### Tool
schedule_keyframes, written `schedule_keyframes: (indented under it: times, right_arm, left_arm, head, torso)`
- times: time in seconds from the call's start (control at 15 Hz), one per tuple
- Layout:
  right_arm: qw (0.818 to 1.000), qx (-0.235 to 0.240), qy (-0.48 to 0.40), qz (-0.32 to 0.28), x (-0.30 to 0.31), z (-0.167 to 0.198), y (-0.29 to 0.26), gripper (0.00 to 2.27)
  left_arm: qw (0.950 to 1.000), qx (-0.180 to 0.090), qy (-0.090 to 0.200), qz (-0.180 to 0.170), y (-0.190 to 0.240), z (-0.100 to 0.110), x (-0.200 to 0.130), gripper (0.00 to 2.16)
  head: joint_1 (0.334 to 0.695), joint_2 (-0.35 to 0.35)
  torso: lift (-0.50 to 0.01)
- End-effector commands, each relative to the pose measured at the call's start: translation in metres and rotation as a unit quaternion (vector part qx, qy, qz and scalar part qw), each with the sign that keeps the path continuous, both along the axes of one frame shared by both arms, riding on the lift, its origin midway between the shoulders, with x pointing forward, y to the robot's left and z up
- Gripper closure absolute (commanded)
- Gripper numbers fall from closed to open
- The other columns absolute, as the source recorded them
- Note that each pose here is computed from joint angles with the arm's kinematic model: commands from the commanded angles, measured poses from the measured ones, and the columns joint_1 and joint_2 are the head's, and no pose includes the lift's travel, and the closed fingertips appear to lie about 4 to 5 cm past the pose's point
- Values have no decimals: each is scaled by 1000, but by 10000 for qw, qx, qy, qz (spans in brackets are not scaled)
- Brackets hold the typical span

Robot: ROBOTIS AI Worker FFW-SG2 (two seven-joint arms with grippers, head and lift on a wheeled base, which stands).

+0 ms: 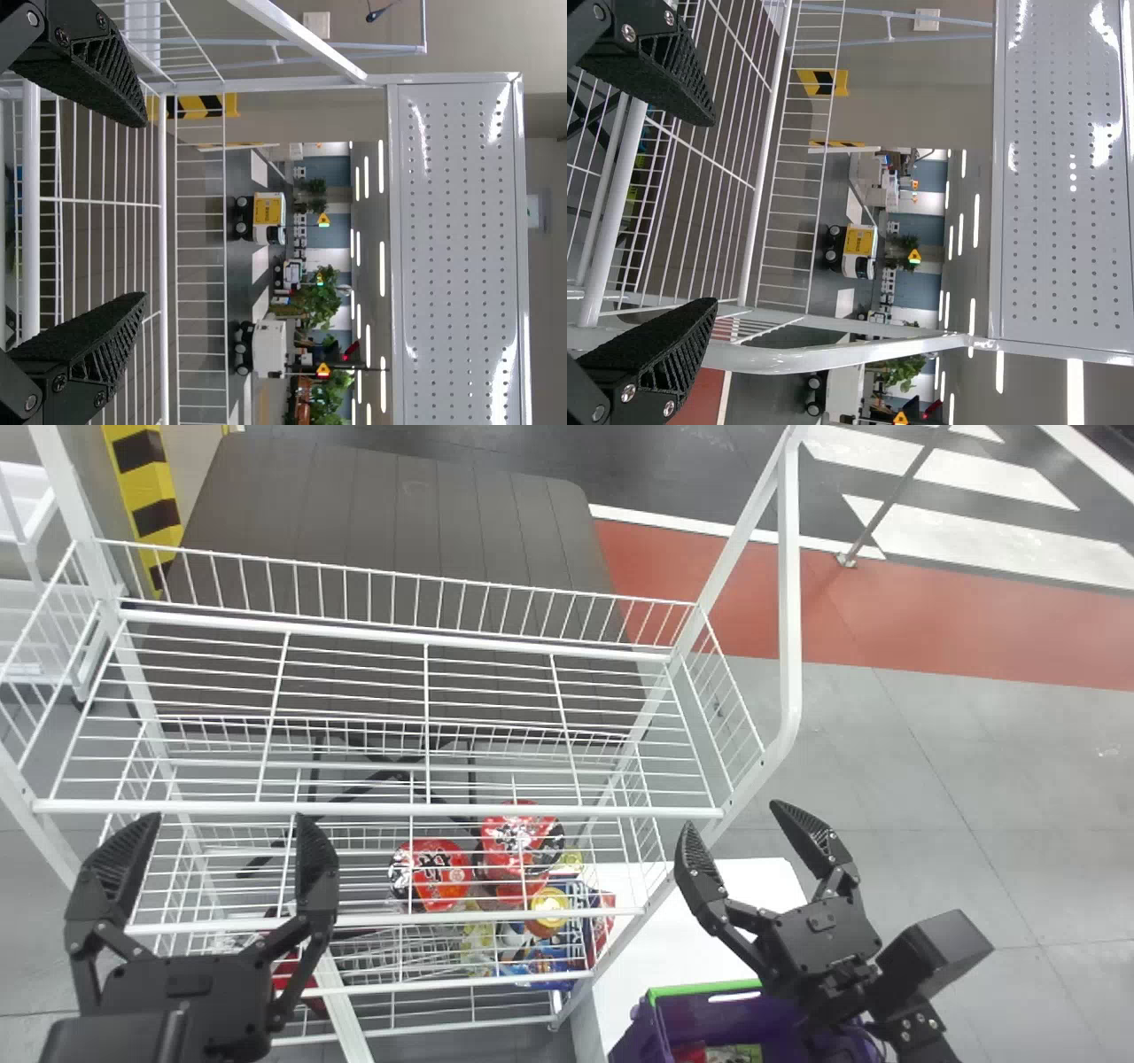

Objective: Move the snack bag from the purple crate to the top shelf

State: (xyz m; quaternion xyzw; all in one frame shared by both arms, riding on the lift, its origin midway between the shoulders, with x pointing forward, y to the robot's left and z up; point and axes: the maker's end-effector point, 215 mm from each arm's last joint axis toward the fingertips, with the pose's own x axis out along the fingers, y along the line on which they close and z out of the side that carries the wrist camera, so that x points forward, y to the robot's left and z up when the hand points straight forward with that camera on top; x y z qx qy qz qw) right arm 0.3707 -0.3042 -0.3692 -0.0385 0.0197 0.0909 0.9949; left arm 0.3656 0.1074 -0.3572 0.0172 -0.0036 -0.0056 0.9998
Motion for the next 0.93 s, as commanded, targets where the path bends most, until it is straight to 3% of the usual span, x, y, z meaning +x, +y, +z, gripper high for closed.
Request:
schedule_keyframes:
  times: [0.0,0.6,0.87]
  right_arm:
    - [10000,8,-5,4,0,1,0,93]
    - [10000,29,-16,6,-4,4,0,93]
    - [9984,118,542,-133,-2,-25,-16,93]
  left_arm:
    - [10000,-14,-44,-7,0,2,0,137]
    - [10000,-13,-55,21,1,2,-3,137]
    - [10000,15,-39,20,1,0,-4,134]
  head:
    - [695,-300]
    - [695,-299]
    - [695,-306]
  torso:
    - [-1]
    - [-1]
    - [-1]
